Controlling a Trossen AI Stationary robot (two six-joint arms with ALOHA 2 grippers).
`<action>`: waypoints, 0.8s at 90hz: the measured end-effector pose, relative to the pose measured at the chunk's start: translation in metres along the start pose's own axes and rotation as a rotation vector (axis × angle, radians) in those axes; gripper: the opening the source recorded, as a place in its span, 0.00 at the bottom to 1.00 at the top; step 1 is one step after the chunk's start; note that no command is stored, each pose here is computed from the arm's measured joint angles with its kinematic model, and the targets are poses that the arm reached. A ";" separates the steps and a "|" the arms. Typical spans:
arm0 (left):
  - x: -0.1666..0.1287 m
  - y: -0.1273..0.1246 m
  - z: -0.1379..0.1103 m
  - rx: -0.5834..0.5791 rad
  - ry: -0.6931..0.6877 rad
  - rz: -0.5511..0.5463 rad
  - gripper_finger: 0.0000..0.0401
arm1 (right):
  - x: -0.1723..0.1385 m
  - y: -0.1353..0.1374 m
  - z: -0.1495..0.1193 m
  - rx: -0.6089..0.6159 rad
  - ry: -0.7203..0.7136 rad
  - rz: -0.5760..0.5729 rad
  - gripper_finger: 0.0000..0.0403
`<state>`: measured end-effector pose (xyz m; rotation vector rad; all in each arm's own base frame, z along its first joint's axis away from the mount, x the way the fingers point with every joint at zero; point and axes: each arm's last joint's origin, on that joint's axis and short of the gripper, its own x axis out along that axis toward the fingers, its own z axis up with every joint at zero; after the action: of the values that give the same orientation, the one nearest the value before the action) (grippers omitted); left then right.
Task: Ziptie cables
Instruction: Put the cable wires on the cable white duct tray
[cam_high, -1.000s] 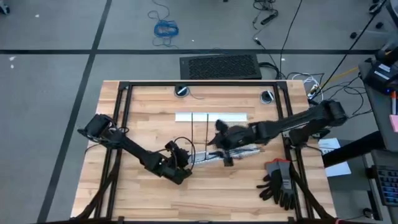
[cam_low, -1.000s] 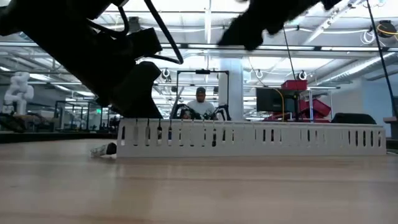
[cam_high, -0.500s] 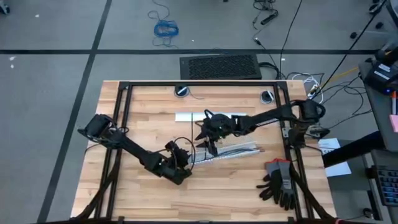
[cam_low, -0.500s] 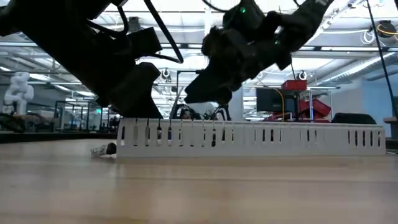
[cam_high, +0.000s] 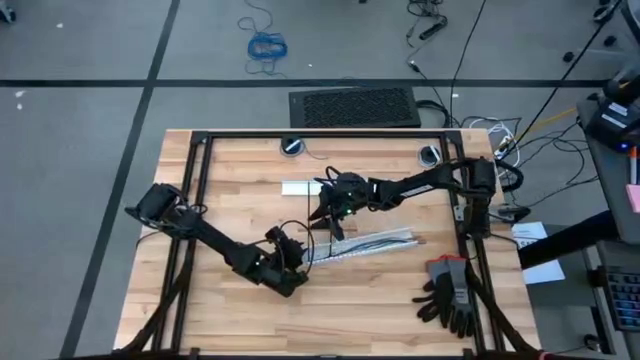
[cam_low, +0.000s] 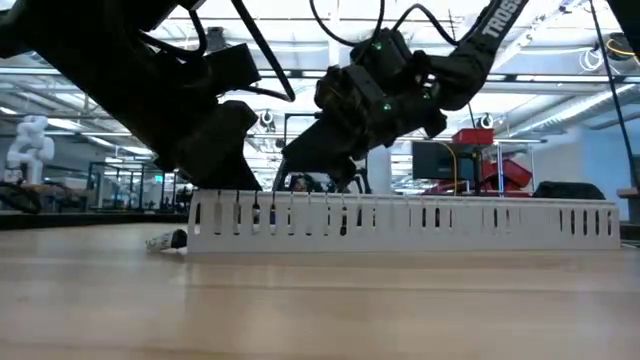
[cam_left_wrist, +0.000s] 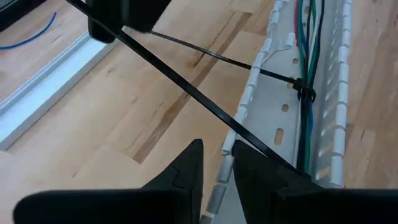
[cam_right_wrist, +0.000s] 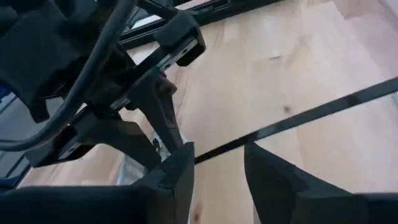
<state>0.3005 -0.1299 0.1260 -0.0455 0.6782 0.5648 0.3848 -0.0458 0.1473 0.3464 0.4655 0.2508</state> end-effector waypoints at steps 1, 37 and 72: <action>0.000 0.000 0.000 0.000 0.000 0.000 0.21 | 0.001 0.000 0.000 -0.001 0.002 0.001 0.28; -0.002 -0.002 -0.001 -0.003 -0.002 -0.007 0.21 | 0.008 -0.002 0.004 -0.022 0.059 0.038 0.03; -0.002 -0.002 -0.002 -0.001 -0.001 -0.006 0.21 | 0.006 0.000 -0.003 0.021 0.142 0.017 0.00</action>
<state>0.2989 -0.1330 0.1259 -0.0486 0.6770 0.5591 0.3887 -0.0429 0.1426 0.3541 0.6050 0.2883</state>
